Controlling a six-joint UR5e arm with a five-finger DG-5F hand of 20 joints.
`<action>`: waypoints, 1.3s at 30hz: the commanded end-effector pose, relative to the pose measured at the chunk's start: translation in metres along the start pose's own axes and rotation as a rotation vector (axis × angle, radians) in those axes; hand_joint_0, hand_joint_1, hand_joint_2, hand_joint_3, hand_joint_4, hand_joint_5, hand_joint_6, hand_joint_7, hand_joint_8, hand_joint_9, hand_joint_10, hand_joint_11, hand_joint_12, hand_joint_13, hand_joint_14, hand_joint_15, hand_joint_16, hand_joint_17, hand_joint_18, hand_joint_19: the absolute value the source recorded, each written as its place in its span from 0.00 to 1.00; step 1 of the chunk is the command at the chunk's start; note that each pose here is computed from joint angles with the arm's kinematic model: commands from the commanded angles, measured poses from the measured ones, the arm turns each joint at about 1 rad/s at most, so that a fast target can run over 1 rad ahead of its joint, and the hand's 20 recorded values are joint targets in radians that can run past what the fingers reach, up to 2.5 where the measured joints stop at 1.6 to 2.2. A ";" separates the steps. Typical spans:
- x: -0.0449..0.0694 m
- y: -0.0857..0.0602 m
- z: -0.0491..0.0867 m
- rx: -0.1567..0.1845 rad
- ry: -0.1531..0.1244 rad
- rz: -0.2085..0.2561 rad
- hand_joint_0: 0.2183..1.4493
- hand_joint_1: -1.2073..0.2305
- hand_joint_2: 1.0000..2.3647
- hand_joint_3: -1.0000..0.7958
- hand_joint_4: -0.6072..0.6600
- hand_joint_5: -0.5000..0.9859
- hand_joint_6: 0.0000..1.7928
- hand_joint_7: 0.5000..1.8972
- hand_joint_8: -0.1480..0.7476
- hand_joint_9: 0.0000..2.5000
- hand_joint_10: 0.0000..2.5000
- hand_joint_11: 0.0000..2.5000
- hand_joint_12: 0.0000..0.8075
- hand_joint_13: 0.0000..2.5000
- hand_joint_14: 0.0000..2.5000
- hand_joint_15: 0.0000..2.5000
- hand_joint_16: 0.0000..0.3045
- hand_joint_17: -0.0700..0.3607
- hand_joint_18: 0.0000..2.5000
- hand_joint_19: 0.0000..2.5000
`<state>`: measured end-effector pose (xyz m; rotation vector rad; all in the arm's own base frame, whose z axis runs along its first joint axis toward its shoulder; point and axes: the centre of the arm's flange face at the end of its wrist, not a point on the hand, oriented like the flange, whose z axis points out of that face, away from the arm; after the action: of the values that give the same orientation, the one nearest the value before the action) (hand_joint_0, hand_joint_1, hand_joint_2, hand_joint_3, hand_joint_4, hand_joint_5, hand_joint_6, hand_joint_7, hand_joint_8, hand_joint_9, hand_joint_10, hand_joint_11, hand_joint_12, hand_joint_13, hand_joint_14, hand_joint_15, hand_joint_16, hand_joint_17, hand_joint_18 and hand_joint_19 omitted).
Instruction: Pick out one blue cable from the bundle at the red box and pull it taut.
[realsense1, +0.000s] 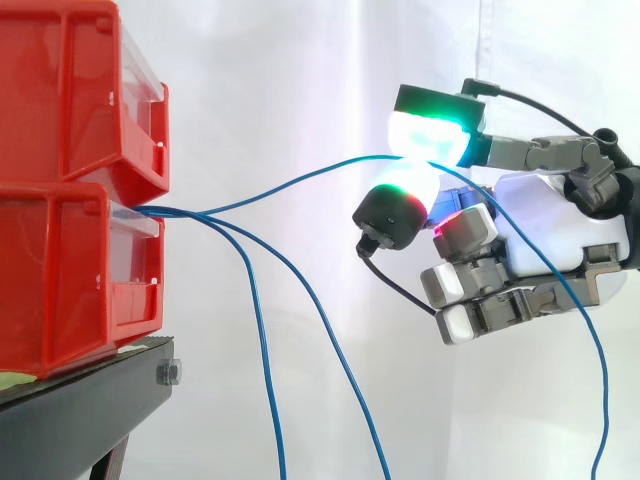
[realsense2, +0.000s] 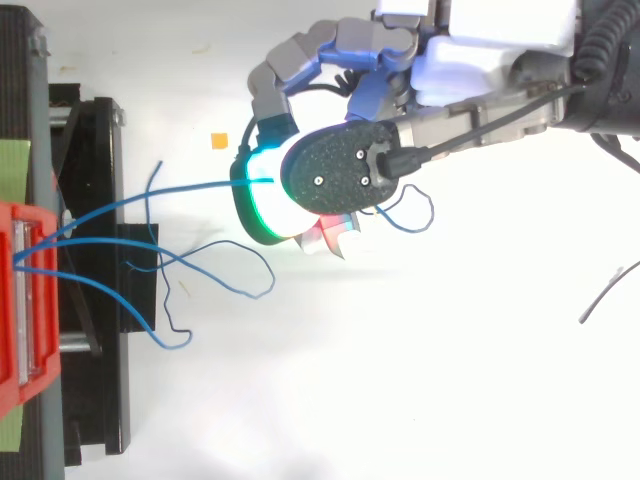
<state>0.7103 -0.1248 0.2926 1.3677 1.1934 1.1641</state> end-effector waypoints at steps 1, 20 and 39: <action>-0.001 0.000 0.000 0.000 -0.001 0.000 0.34 0.35 0.02 0.53 0.31 0.21 0.51 0.64 0.44 0.50 0.01 0.31 0.26 0.40 0.01 0.22 0.12 0.35 0.30 0.25; 0.000 0.000 0.000 0.001 0.000 0.000 0.34 0.35 0.02 0.54 0.31 0.21 0.51 0.64 0.46 0.50 0.01 0.31 0.26 0.41 0.01 0.22 0.11 0.34 0.30 0.26; 0.000 0.000 0.000 -0.001 0.000 0.000 0.34 0.35 0.02 0.54 0.30 0.21 0.51 0.64 0.46 0.50 0.01 0.31 0.27 0.41 0.01 0.22 0.11 0.34 0.30 0.26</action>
<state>0.7104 -0.1250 0.2925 1.3677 1.1933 1.1641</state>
